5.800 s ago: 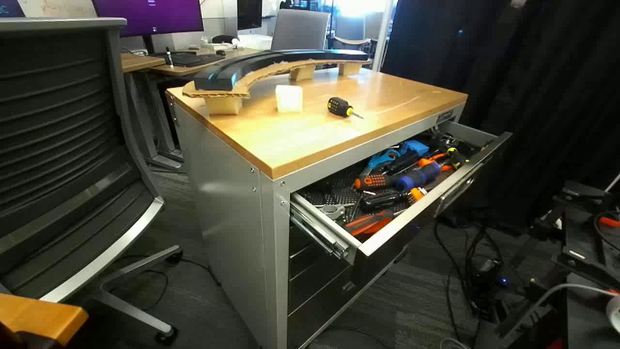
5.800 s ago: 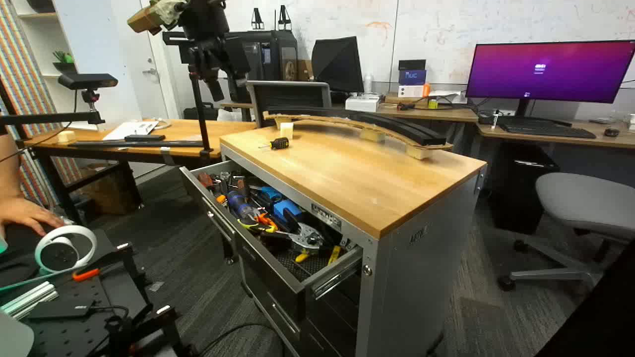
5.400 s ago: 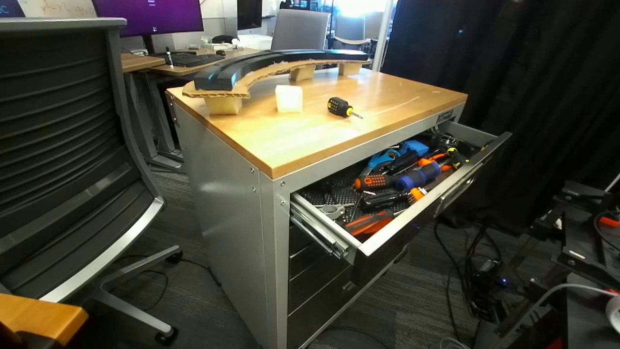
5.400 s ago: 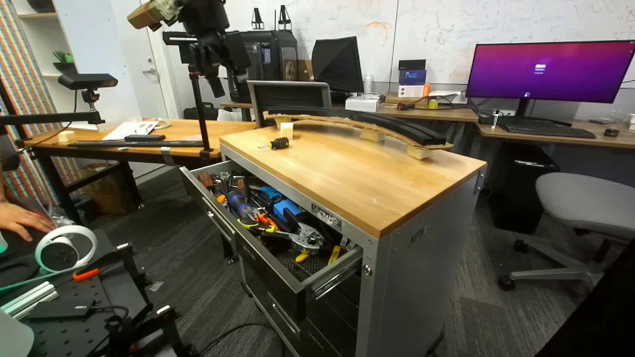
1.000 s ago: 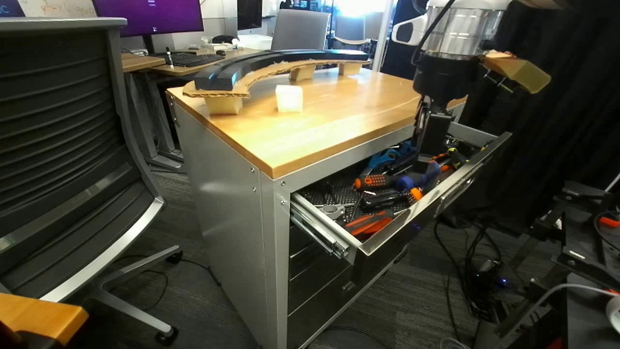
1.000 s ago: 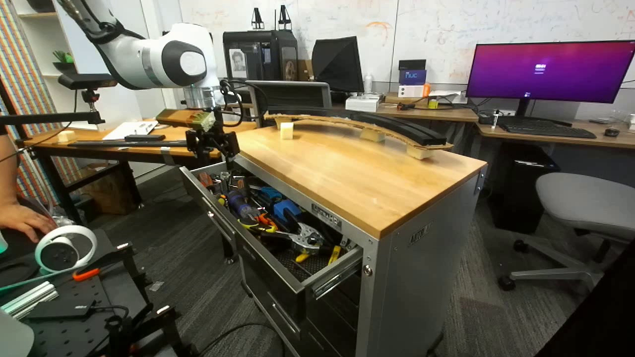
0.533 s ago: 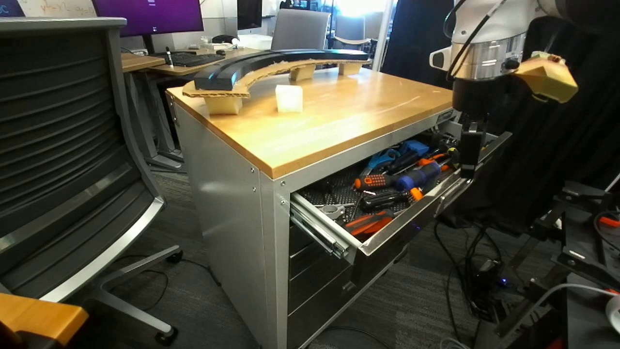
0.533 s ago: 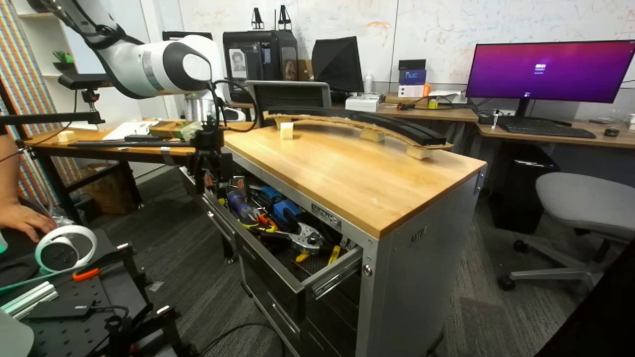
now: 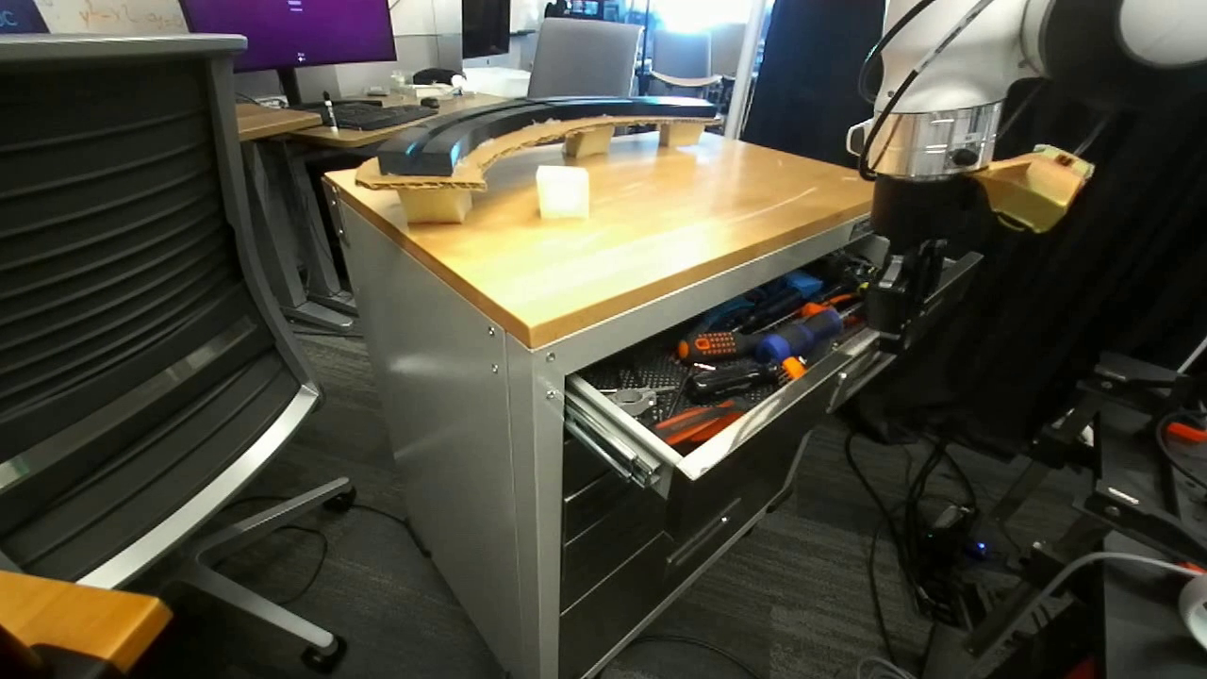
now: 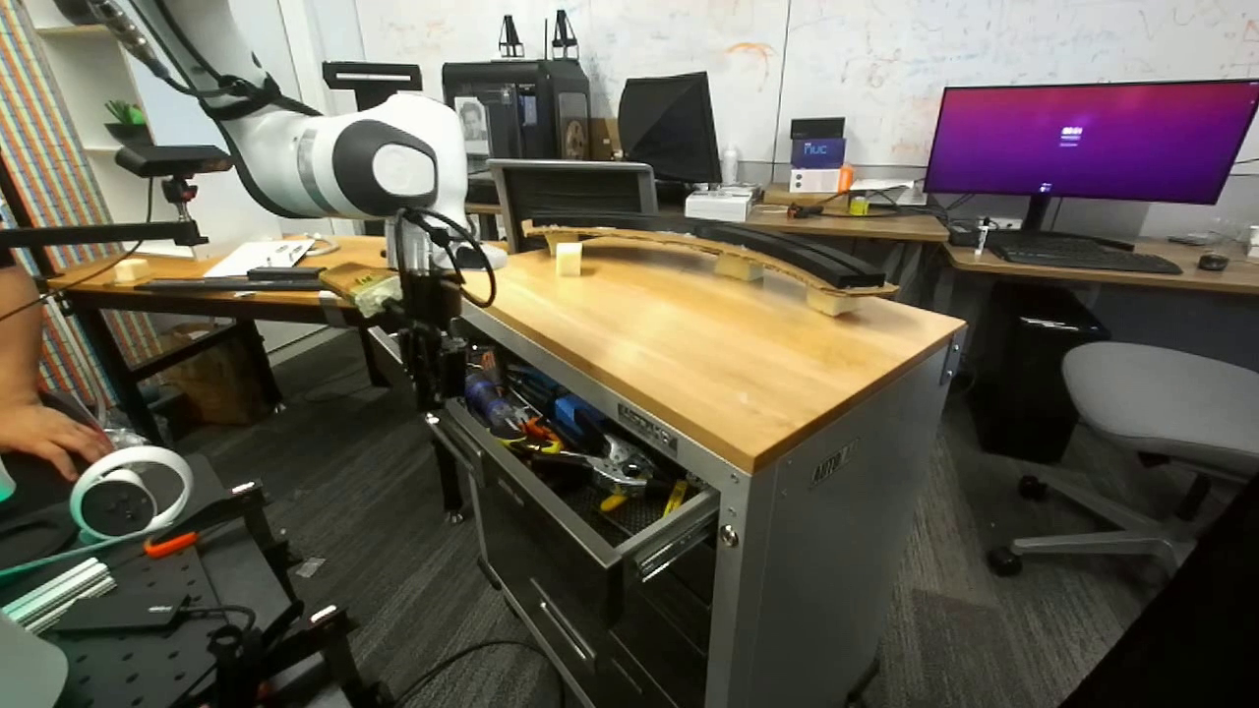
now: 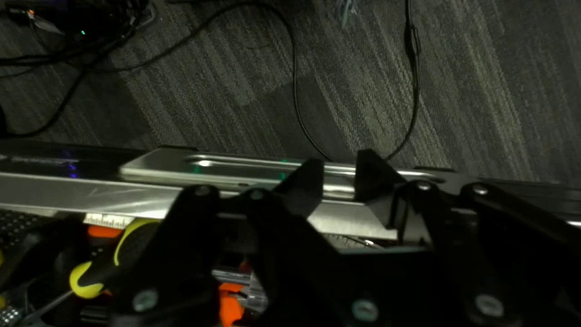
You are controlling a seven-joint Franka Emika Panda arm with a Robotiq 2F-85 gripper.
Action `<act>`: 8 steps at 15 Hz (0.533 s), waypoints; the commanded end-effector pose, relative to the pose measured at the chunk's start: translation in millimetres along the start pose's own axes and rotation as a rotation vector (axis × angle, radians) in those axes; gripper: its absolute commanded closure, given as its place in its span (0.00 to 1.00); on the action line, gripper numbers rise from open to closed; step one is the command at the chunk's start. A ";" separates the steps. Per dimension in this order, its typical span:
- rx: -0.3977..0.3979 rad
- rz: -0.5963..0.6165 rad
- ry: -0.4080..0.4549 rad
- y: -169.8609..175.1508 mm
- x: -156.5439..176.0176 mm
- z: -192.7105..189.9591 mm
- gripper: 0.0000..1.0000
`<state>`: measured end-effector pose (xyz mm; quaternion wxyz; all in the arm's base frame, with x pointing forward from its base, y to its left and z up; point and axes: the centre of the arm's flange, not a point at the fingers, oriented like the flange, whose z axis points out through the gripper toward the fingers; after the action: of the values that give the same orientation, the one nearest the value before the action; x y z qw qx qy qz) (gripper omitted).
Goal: Put the screwdriver in the open drawer and then close the drawer
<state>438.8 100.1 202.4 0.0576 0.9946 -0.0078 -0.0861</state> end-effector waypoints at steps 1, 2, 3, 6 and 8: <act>0.063 0.100 0.150 4.3 23.5 0.3 1.00; 0.072 0.118 0.190 4.0 29.8 1.2 1.00; 0.075 0.139 0.231 2.9 36.6 3.9 1.00; 0.081 0.179 0.313 3.2 55.1 14.7 1.00; 0.088 0.214 0.368 3.3 67.6 25.2 1.00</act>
<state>474.9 88.7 191.8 0.0229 0.9949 -0.0819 0.0551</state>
